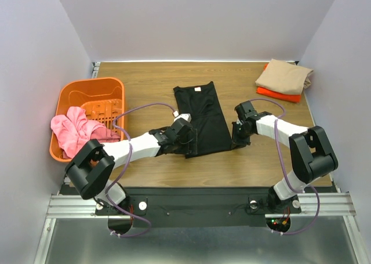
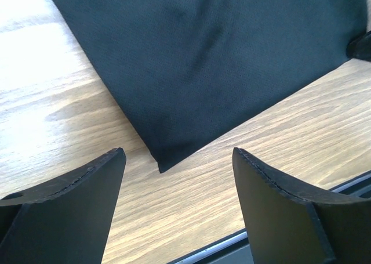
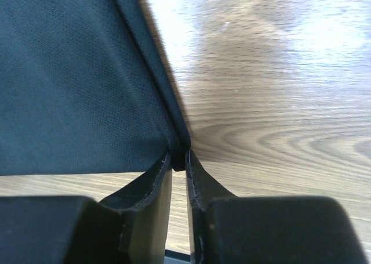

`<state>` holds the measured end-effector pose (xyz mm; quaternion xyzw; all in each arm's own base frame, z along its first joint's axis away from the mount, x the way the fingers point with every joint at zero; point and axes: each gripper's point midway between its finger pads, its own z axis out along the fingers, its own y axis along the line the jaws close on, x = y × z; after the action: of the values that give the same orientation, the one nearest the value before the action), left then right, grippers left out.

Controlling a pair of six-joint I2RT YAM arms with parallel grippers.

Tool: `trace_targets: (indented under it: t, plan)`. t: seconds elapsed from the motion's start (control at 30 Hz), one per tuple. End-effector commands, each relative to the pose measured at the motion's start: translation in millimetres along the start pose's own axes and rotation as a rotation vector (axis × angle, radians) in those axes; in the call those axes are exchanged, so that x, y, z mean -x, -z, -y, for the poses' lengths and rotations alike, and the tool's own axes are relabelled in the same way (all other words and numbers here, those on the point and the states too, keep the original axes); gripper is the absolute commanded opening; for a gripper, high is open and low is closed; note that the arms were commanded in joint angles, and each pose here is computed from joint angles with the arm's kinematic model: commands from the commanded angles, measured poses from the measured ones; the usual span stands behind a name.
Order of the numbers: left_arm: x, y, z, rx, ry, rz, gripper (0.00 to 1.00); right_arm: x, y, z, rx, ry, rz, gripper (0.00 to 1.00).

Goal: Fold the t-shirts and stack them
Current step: Fold the tshirt

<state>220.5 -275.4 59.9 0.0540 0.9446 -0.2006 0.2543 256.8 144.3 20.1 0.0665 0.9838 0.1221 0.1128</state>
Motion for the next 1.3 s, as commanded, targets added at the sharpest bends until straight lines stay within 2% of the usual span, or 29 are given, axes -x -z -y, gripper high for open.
trace_targets:
  t: [0.0, 0.2, 0.37, 0.5, 0.57, 0.77, 0.93, 1.1, 1.27]
  plan:
    - [-11, -6, -5, 0.031, -0.021, -0.031, 0.83, -5, -10, 4, -0.003, 0.007, -0.016, 0.18]
    - [-18, -16, -9, 0.086, -0.029, -0.068, 0.74, -7, -12, 4, 0.000, 0.009, -0.023, 0.17]
    - [-21, -19, -12, 0.110, -0.028, -0.081, 0.70, -8, -12, 4, 0.000, 0.007, -0.027, 0.17]
    - [-23, -24, -11, 0.107, -0.041, -0.091, 0.60, -8, -14, 5, -0.001, 0.005, -0.030, 0.17]
    - [-24, -26, -10, 0.109, -0.046, -0.098, 0.59, -9, -14, 5, -0.001, 0.005, -0.030, 0.17]
    - [-22, -27, -10, 0.110, -0.053, -0.098, 0.37, -7, -13, 3, 0.007, 0.013, -0.027, 0.12]
    - [-21, -26, -9, 0.104, -0.067, -0.102, 0.17, -3, -9, -4, 0.029, 0.022, -0.019, 0.00]
    - [-22, -19, -7, 0.092, -0.094, -0.115, 0.00, -1, 5, -8, 0.044, 0.029, -0.012, 0.00]
    - [-19, -8, 5, 0.033, -0.125, -0.128, 0.00, -4, 26, -6, 0.031, 0.049, -0.014, 0.00]
